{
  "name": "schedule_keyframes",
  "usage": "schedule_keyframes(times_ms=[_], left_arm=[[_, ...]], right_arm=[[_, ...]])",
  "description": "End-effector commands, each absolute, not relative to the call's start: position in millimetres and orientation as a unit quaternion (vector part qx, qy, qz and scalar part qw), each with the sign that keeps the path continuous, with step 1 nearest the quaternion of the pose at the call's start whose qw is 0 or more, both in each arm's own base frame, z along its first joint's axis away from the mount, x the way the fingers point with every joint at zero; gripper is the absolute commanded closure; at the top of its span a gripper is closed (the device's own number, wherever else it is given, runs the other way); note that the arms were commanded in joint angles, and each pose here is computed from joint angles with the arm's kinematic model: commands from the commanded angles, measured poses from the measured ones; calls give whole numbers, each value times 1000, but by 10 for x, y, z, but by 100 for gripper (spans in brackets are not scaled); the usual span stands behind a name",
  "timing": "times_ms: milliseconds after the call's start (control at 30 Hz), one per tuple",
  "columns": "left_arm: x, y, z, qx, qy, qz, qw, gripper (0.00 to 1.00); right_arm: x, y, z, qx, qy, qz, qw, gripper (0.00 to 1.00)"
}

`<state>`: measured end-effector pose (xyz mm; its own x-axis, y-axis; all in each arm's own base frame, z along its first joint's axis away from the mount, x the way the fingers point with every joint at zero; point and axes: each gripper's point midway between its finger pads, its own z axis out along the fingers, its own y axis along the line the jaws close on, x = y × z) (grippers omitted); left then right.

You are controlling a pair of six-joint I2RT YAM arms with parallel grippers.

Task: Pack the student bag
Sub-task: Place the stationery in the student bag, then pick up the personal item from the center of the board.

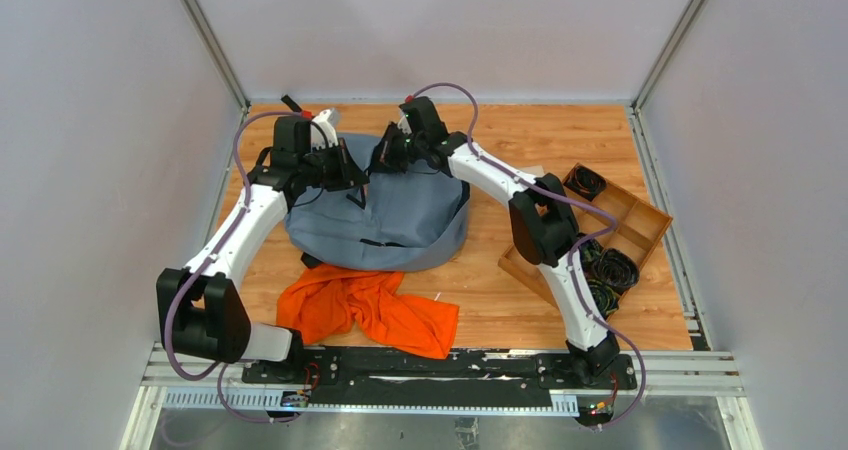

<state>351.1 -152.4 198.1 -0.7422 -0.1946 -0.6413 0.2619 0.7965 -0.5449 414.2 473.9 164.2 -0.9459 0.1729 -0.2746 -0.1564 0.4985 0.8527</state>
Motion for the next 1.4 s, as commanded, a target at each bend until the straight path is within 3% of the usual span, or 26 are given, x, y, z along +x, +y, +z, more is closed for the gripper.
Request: schedule_keyframes(times_ms=[0,67,100,167,267,400,700,867,1000,1100,1367], left_arm=[[3425,-1648,2206,41,857,-357,371,100],[3429,-1644,2192,38,857,-356,370,100],[3437,-1634,2186,37,858,-352,372,100],[3440,-1633,2176,40,858,-352,372,100],[3448,-1625,2150,41,861,-347,369,100],[3467,-1621,2141,42,862,-345,368,100],[3530,-1560,2094,39,869,-325,371,100],[3540,-1577,2105,37,866,-331,372,100],[3524,-1607,2109,38,865,-340,367,100],[3526,-1580,2097,35,867,-332,369,100],[3525,-1488,1982,30,881,-301,363,100]], right_arm=[[4517,4813,1896,96,808,541,214,100],[4565,4840,1881,123,794,557,210,98],[4568,4864,1880,127,790,564,204,93],[4540,4928,1931,104,786,576,200,70],[4438,4870,1870,81,803,554,203,61],[4236,4650,2010,59,803,549,225,62],[3665,3827,1866,-18,865,433,253,63],[3681,2878,1536,2,911,288,295,58],[3783,1907,1323,59,934,142,322,47],[3837,1440,1262,85,938,98,320,44],[3897,1234,1255,76,944,62,315,41]])
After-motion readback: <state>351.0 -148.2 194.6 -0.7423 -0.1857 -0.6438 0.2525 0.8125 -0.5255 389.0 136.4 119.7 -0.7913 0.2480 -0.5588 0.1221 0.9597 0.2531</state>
